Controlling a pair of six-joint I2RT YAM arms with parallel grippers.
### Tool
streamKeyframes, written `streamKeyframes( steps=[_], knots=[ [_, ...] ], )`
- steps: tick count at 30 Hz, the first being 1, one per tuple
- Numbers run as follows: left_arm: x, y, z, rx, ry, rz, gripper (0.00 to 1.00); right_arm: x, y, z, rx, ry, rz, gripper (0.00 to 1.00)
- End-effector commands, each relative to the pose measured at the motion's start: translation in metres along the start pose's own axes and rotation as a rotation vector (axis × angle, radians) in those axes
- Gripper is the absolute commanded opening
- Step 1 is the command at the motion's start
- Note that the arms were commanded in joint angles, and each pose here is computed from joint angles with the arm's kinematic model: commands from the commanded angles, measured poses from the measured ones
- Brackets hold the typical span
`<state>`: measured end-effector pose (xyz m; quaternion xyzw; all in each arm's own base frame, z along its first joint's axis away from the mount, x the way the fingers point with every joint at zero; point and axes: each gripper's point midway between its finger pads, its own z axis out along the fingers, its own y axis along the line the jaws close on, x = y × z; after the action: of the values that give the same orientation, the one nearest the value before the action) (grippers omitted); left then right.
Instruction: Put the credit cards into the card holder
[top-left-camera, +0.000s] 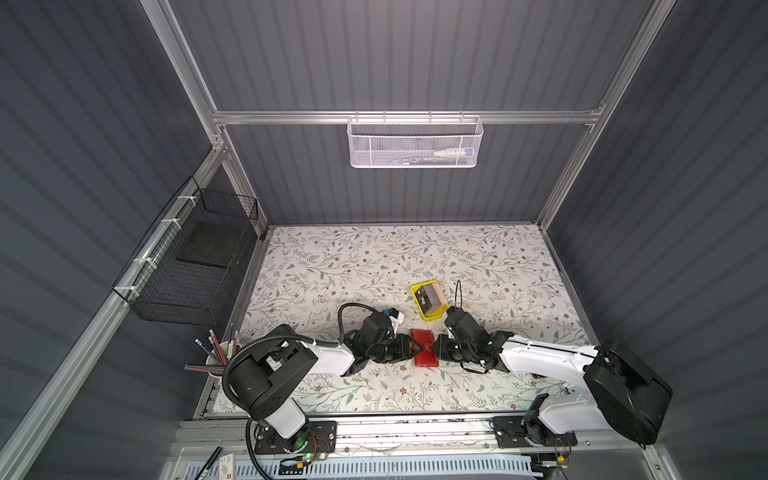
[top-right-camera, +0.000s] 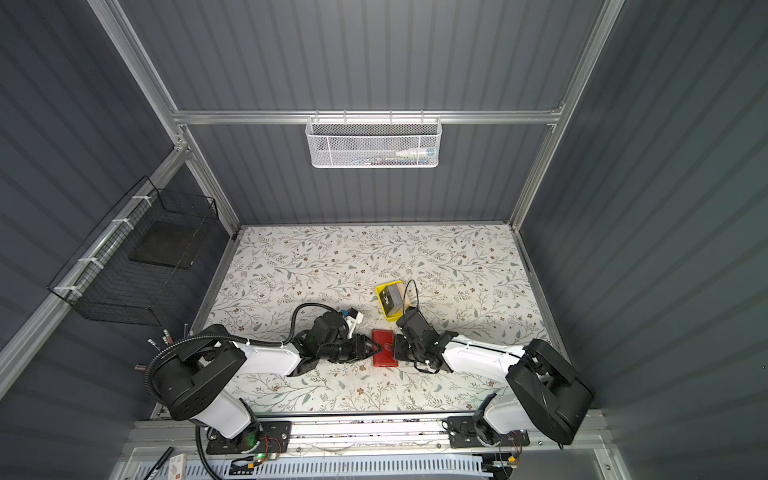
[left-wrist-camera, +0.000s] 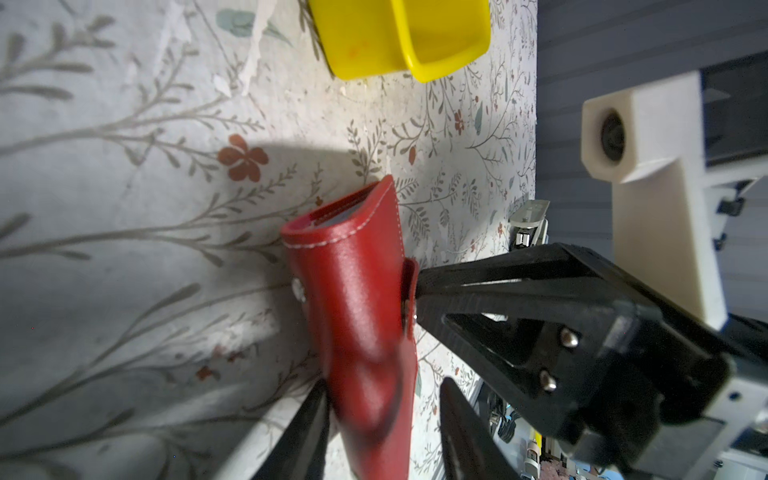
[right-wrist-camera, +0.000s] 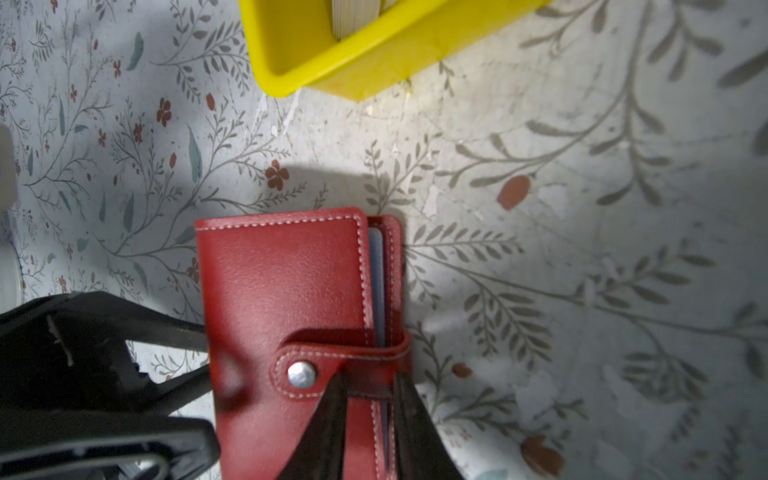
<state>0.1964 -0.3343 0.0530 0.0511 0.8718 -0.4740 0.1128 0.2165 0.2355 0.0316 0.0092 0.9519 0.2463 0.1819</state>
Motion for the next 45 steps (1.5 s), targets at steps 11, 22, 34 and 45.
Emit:
streamKeyframes(
  steps=[11, 22, 34, 45],
  knots=[
    [0.000, -0.007, 0.006, 0.048, 0.002, 0.010, 0.28, 0.000, -0.002, -0.004, 0.019, 0.005, 0.000, 0.23],
    [-0.008, 0.007, 0.008, -0.044, -0.035, -0.014, 0.16, -0.014, 0.010, -0.035, 0.004, -0.042, -0.052, 0.25],
    [-0.019, 0.005, 0.005, -0.079, -0.074, -0.018, 0.15, -0.016, 0.017, -0.039, -0.026, -0.045, -0.074, 0.27],
    [-0.011, -0.003, -0.004, -0.052, -0.048, 0.046, 0.15, -0.028, 0.027, -0.047, -0.038, -0.079, -0.035, 0.29]
  ],
)
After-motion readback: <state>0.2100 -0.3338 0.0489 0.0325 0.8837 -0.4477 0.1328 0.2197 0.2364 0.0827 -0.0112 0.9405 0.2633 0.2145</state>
